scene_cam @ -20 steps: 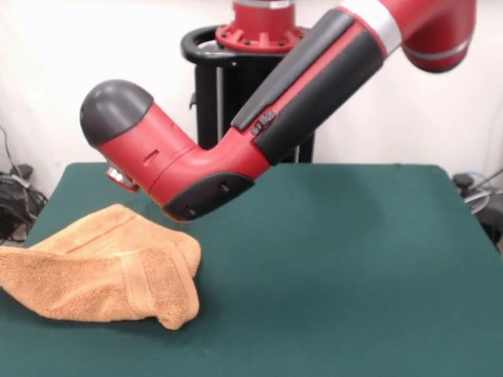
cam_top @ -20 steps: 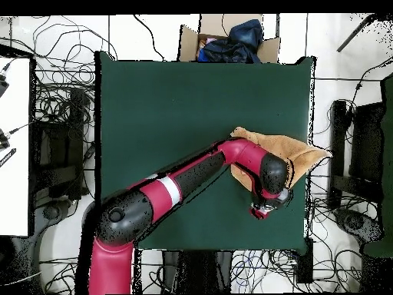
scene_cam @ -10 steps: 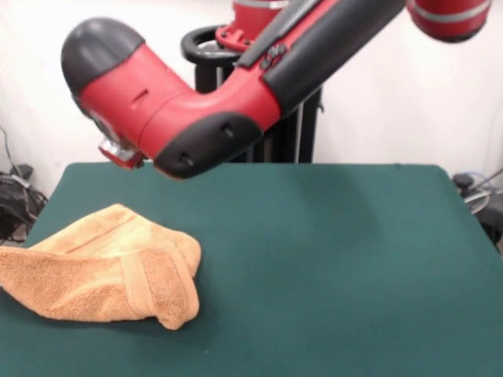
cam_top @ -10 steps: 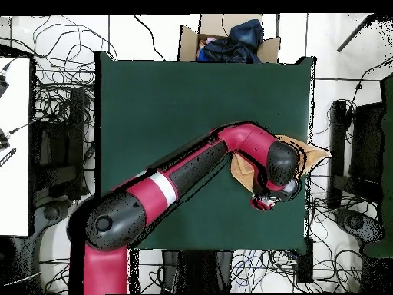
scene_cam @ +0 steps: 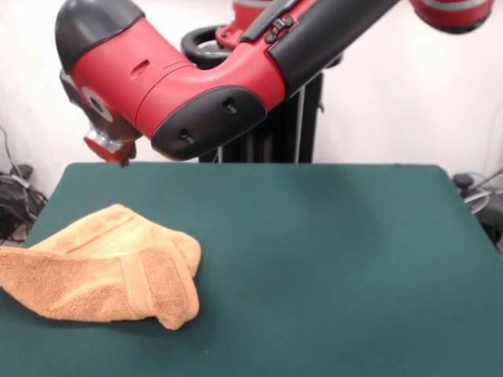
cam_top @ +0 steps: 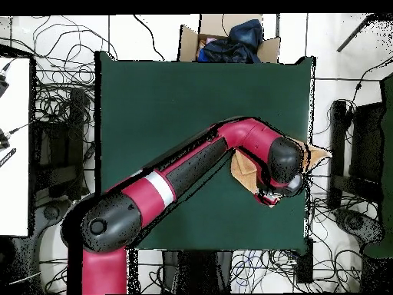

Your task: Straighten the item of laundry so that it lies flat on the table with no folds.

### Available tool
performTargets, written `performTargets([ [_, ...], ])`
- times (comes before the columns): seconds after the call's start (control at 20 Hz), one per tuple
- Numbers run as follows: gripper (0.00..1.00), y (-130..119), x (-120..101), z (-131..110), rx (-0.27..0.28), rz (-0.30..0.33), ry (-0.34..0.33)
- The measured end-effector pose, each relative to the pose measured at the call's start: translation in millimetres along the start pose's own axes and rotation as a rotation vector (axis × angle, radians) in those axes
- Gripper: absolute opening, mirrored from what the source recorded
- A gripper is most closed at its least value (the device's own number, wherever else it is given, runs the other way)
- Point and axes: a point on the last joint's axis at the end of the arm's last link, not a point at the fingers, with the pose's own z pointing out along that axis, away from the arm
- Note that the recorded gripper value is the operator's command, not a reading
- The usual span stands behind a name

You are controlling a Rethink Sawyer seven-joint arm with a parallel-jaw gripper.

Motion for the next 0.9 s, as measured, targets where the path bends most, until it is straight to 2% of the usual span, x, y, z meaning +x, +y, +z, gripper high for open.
performTargets([
  [0.4, 0.0, -12.5, 4.5, 3.3, 0.087, 0.007, 0.013],
  [0.45, 0.0, -16.2, 5.3, 4.7, 0.115, 0.012, 0.01],
  [0.7, 0.0, -25.0, 4.9, 8.1, 0.186, 0.029, -0.01],
  [0.9, 0.0, -32.7, 2.1, 10.1, 0.256, 0.053, -0.051],
])
